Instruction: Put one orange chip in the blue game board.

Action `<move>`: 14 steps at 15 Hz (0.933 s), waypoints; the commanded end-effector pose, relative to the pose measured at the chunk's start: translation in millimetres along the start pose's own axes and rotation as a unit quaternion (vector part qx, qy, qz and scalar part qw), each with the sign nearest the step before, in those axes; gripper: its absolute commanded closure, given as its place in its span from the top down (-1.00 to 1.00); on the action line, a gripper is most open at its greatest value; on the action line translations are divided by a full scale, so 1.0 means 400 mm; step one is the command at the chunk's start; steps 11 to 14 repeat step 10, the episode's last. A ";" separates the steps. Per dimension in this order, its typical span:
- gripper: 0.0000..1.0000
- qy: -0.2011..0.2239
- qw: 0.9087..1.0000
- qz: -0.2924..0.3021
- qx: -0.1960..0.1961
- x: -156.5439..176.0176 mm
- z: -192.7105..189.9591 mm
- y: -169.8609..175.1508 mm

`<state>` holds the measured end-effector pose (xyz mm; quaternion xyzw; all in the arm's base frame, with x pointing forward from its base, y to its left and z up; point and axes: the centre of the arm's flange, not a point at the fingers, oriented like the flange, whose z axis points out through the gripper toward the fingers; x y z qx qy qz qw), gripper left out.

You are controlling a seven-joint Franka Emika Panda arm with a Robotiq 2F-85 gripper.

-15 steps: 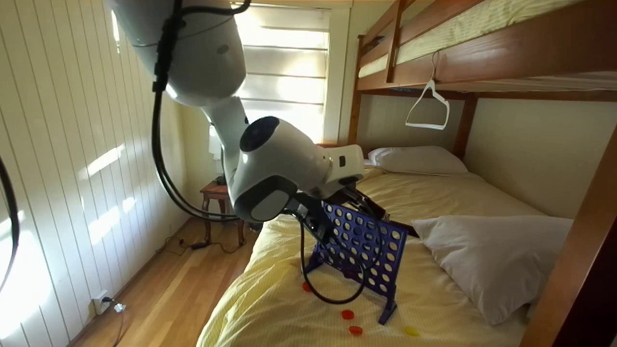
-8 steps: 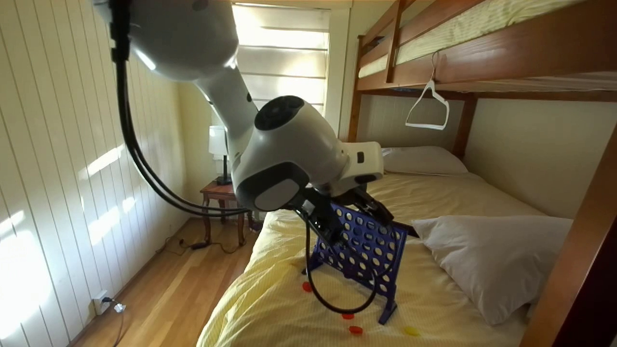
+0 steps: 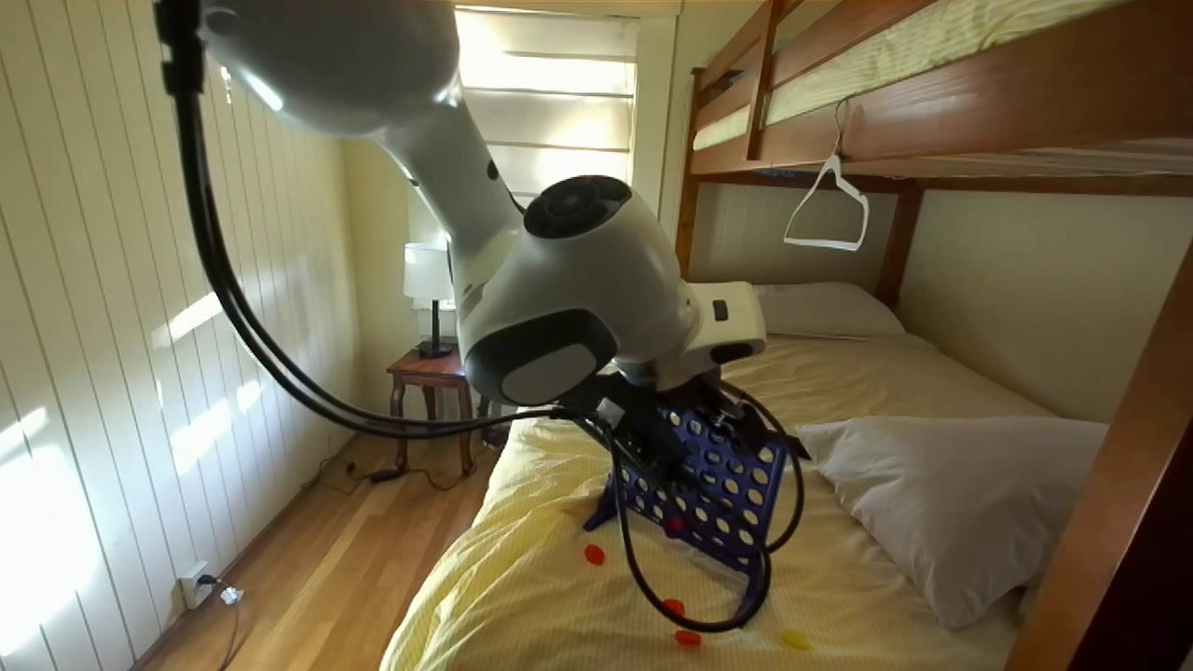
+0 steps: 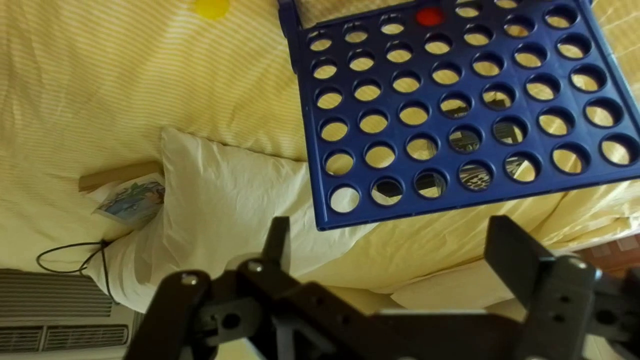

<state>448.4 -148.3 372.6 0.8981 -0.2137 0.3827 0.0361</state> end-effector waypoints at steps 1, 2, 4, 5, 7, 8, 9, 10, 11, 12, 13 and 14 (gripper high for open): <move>1.00 -0.001 1.000 -0.005 0.001 0.003 0.002 0.000; 1.00 0.001 1.000 -0.004 0.001 0.009 0.004 -0.002; 1.00 0.001 1.000 -0.001 0.001 0.012 0.007 0.000; 1.00 0.001 1.000 -0.001 0.001 0.012 0.007 -0.001; 1.00 0.001 1.000 -0.001 0.001 0.011 0.007 -0.002; 1.00 0.001 1.000 -0.001 0.001 0.011 0.007 -0.003; 1.00 0.001 1.000 -0.001 0.001 0.011 0.007 -0.003; 1.00 0.001 1.000 -0.001 0.001 0.011 0.007 -0.003; 1.00 0.001 1.000 -0.001 0.001 0.011 0.007 -0.003; 1.00 0.001 1.000 -0.001 0.001 0.011 0.007 -0.003; 1.00 0.001 1.000 -0.001 0.001 0.011 0.007 -0.003; 1.00 0.001 1.000 -0.001 0.001 0.011 0.007 -0.003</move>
